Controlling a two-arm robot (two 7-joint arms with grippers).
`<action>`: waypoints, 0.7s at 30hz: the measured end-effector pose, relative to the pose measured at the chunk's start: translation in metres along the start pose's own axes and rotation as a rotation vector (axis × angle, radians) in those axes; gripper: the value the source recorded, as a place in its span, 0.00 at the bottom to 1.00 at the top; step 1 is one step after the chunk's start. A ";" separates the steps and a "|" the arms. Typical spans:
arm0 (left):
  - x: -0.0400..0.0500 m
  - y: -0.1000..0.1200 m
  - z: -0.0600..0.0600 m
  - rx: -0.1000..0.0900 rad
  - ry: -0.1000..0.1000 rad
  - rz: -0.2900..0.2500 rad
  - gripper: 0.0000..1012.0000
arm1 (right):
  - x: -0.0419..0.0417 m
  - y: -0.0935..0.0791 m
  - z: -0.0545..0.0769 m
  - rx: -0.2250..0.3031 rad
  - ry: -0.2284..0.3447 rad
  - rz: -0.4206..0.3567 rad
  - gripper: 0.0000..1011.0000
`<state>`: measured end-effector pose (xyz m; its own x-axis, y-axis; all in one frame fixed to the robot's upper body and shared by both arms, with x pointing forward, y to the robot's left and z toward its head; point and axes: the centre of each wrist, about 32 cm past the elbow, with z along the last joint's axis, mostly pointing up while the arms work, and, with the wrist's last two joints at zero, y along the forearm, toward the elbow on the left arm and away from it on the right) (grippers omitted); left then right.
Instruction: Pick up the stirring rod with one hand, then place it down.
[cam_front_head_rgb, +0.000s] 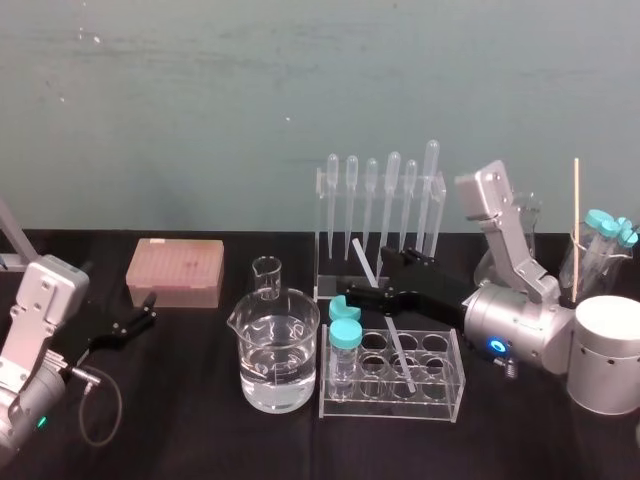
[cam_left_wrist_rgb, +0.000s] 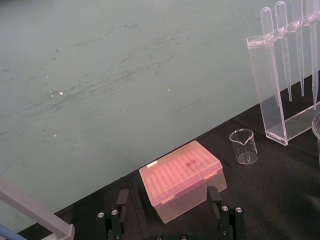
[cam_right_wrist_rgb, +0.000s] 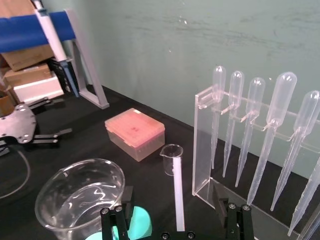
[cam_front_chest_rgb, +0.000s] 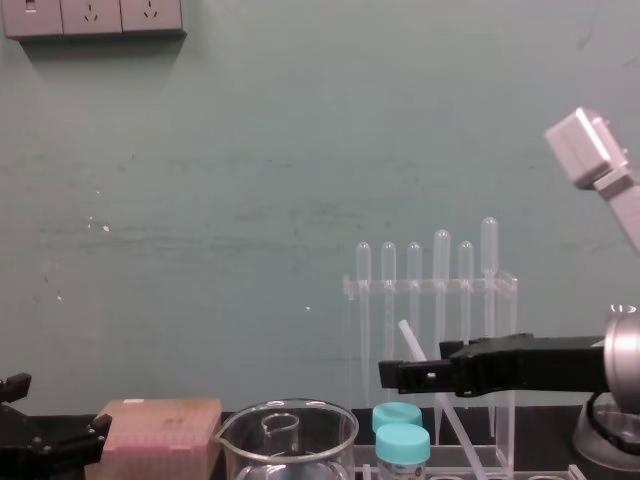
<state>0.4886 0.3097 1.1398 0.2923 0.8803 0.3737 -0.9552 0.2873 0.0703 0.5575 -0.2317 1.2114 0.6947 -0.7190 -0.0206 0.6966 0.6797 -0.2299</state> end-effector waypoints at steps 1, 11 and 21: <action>0.0000 0.000 0.000 0.000 0.000 0.000 0.99 | 0.0002 0.002 0.000 -0.002 0.002 -0.002 0.99; 0.0000 0.000 0.000 0.000 0.000 0.000 0.99 | -0.0003 0.012 -0.001 -0.008 -0.002 -0.017 0.99; 0.0000 0.000 0.000 0.000 0.000 0.000 0.99 | 0.0000 0.012 -0.001 -0.008 -0.003 -0.017 0.94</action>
<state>0.4886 0.3097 1.1398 0.2923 0.8803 0.3737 -0.9552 0.2873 0.0703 0.5655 -0.2238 1.2076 0.6830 -0.7303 -0.0140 0.7071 0.6659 -0.2378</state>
